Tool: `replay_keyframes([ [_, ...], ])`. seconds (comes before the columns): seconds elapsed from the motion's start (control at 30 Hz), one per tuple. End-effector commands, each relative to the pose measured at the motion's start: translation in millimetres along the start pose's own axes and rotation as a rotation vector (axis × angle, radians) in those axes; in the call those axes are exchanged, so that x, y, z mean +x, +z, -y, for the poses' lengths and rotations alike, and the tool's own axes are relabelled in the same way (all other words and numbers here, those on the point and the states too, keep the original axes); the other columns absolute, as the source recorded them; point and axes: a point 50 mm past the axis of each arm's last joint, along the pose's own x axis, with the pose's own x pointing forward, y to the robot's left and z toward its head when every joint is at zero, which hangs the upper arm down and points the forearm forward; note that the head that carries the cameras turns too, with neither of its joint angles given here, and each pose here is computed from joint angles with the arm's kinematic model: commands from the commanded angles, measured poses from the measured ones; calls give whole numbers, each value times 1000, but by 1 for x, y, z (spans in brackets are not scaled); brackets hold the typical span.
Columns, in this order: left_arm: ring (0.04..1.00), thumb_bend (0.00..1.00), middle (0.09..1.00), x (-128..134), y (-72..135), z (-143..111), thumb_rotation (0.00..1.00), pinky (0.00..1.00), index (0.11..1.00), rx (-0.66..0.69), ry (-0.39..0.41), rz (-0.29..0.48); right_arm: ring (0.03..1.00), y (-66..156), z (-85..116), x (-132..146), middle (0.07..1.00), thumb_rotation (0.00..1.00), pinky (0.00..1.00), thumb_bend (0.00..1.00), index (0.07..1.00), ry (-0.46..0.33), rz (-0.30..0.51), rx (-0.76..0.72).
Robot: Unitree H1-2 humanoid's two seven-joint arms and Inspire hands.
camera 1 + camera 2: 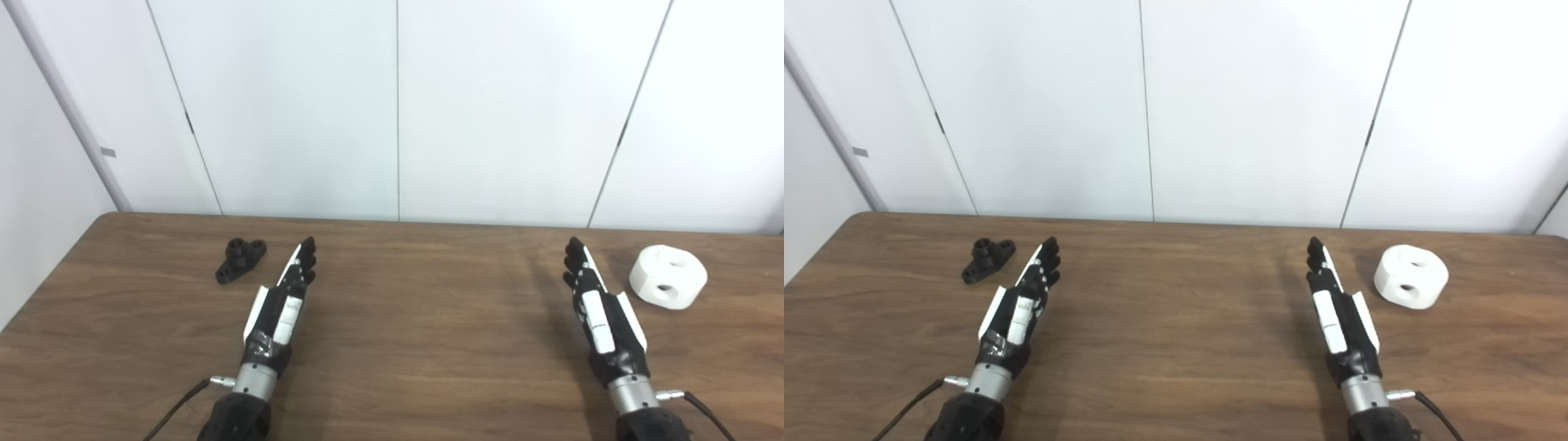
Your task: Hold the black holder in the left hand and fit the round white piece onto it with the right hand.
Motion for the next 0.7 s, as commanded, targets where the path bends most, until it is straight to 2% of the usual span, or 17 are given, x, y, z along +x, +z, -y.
replay_keyframes([
  [0.0,1000,1000,1000,-5,-5,-3,937,1000,1000,-8,0,5,1000,-16,-2,-15,1000,1000,1000,550,1000,-15,-32,10],
  [0.3,1000,989,1000,-5,-5,-6,953,1000,1000,6,5,4,1000,-16,-5,-16,1000,1000,991,551,1000,-20,-41,-1],
  [0.67,1000,968,1000,-6,-3,-7,920,997,1000,11,3,17,1000,-15,-3,-18,1000,1000,1000,535,1000,-24,-43,16],
])
